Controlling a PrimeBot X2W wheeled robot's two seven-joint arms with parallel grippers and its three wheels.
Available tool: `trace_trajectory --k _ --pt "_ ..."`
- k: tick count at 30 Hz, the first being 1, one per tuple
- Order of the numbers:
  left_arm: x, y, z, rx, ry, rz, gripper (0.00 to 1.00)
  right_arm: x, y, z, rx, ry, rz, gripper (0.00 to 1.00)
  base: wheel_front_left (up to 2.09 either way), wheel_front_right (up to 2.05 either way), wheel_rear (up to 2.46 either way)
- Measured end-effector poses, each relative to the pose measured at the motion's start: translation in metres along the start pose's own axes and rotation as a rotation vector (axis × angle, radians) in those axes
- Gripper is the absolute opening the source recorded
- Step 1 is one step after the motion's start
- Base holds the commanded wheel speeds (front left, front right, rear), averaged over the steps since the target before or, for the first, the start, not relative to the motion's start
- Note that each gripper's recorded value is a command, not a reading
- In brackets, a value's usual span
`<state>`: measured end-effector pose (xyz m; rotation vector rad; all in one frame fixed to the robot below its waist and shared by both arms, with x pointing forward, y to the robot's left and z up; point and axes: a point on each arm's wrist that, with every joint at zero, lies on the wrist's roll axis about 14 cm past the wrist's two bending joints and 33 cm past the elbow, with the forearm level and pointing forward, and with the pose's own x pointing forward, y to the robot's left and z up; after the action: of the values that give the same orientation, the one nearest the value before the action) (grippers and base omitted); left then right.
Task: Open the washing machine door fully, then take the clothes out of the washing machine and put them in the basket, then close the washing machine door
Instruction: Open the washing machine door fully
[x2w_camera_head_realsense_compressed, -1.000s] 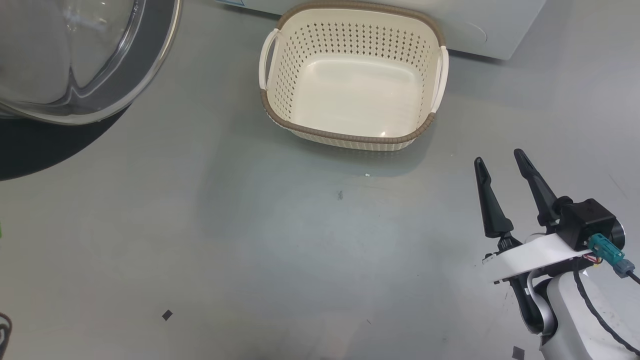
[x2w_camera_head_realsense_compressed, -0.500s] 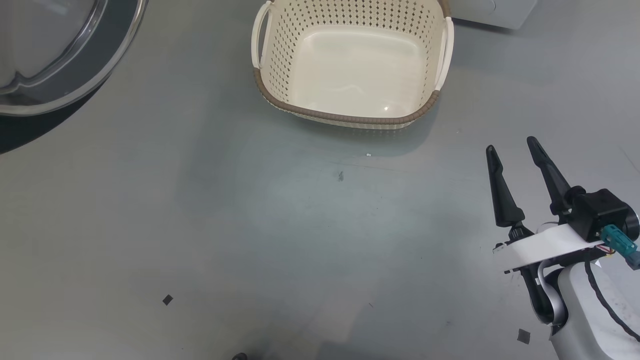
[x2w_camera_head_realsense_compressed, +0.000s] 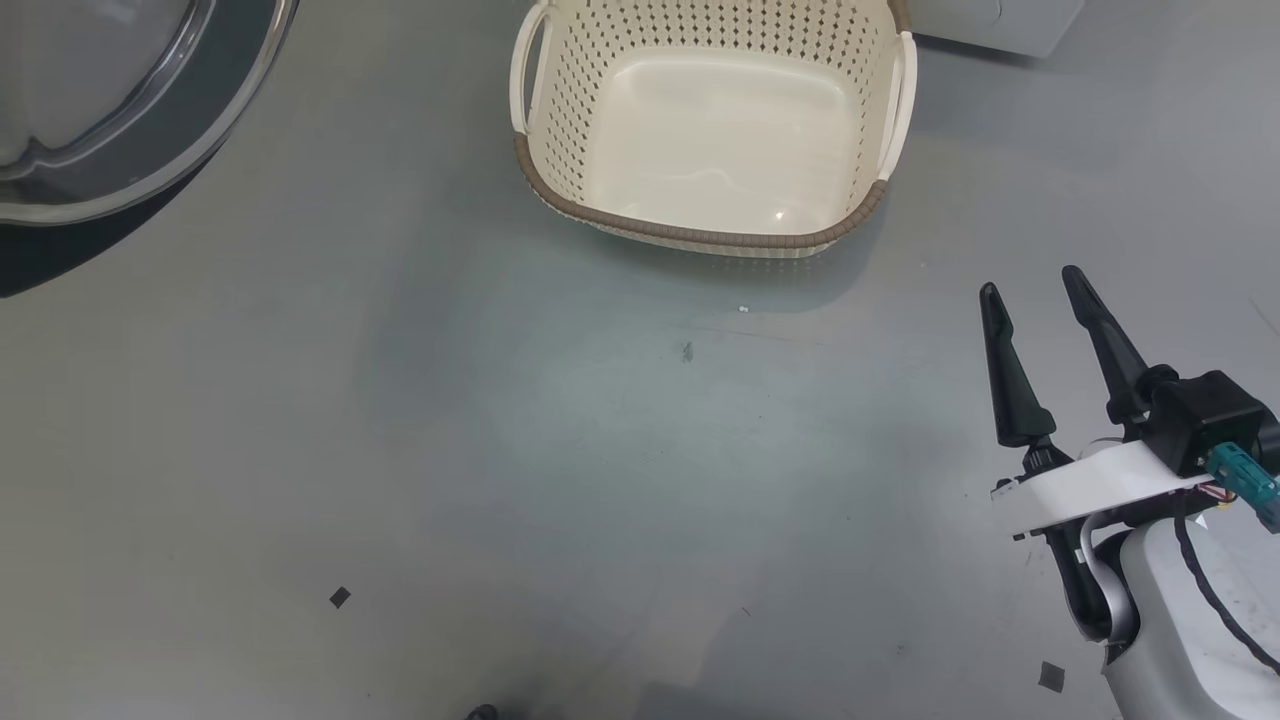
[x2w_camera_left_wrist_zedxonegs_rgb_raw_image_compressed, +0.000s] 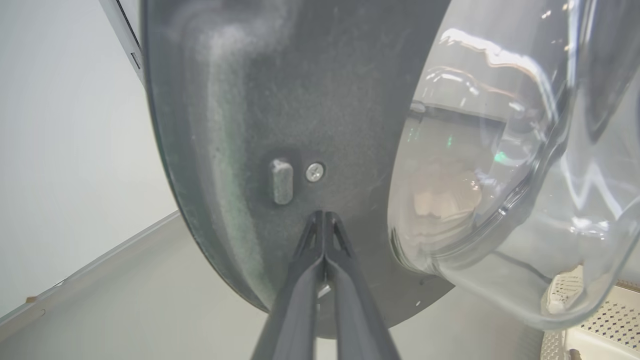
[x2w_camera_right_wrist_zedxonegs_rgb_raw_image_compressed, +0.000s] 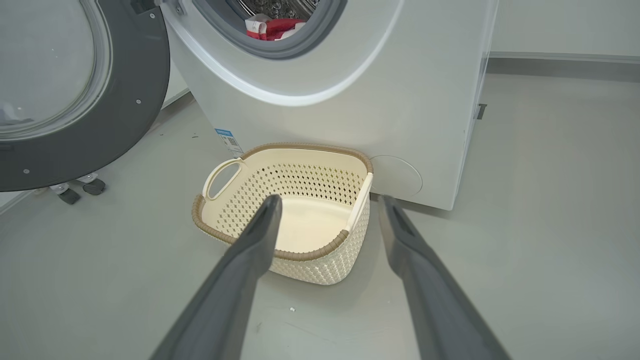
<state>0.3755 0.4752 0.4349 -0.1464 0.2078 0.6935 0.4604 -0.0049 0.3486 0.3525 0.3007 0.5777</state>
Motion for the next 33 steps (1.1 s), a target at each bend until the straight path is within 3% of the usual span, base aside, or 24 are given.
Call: trace_trajectory --k 17,33 --pt "-0.023 -0.039 0.004 0.036 -0.012 -0.158 0.0 -0.005 0.025 0.046 -0.013 -0.102 0.012 1.0 0.0 0.0 0.0" --pt "-0.07 -0.08 0.004 -0.019 -0.042 -0.328 0.0 -0.038 0.046 0.095 -0.036 -0.211 -0.014 1.0 0.0 0.0 0.0"
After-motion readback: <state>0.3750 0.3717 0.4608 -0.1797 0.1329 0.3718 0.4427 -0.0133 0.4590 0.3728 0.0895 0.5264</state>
